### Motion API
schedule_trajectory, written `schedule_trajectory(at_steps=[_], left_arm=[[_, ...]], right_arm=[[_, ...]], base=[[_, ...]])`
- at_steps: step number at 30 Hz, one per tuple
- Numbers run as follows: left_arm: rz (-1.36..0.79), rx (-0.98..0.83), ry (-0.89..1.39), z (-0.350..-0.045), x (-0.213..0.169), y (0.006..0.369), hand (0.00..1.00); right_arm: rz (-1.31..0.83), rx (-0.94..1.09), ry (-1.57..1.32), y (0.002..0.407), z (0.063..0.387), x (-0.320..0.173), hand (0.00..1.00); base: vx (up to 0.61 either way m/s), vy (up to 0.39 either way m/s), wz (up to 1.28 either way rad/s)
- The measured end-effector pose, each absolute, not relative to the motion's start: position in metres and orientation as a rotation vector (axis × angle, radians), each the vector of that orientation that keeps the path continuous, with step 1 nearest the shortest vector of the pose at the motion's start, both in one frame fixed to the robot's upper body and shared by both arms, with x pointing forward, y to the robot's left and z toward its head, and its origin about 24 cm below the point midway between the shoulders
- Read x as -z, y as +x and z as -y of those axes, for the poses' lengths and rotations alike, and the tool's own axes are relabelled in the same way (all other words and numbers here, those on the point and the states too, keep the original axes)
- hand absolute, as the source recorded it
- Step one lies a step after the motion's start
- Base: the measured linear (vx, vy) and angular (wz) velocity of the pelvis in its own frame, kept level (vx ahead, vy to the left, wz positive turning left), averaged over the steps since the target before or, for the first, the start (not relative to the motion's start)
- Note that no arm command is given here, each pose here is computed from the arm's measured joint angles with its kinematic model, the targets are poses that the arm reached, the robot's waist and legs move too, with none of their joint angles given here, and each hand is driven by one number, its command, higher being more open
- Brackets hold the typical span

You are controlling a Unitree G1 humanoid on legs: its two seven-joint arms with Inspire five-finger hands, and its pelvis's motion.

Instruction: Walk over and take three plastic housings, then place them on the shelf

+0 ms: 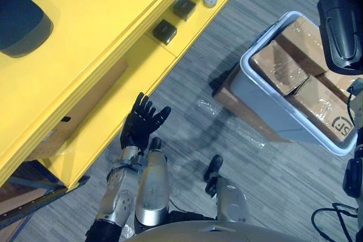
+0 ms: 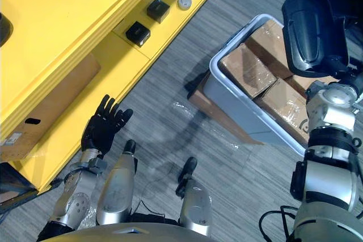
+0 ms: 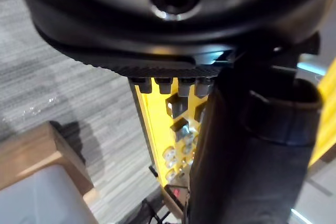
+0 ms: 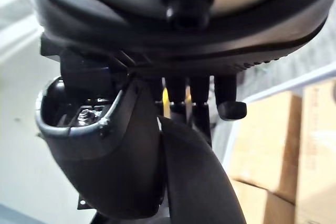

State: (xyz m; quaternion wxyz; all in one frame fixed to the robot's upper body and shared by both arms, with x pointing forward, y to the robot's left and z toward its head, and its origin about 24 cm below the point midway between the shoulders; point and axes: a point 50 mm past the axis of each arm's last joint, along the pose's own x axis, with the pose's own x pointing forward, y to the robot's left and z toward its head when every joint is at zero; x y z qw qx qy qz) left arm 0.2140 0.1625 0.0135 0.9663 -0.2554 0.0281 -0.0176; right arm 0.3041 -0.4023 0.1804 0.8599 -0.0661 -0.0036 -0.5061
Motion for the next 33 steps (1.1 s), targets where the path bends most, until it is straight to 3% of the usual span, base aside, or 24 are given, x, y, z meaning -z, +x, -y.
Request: schedule_trajectory(at_steps=[8,15,23,33], left_arm=[[-0.113,0.264,-0.552,-0.136,-0.033,0.219,1.0],[-0.373,0.498,-0.898,-0.077,-0.033,0.229,1.0],[-0.666,0.372,-1.213,-0.063,-0.005,0.238,1.0],[-0.777,0.349,-1.487,-0.045,-0.012,0.24,1.0]], right_arm=[[0.229,0.944,-0.563,0.305,0.351,-0.182,0.0],[0.377,0.786,-0.723,0.297,0.296,-0.163,0.0],[0.538,0.557,-0.792,0.295,0.246,-0.159,0.0],[0.615,0.361,-0.788,0.291,0.212,-0.151,0.0]], base=[[0.13,-0.038,-0.14],[0.07,0.006,-0.29],[-0.05,0.002,-0.21],[-0.03,0.0,0.0]])
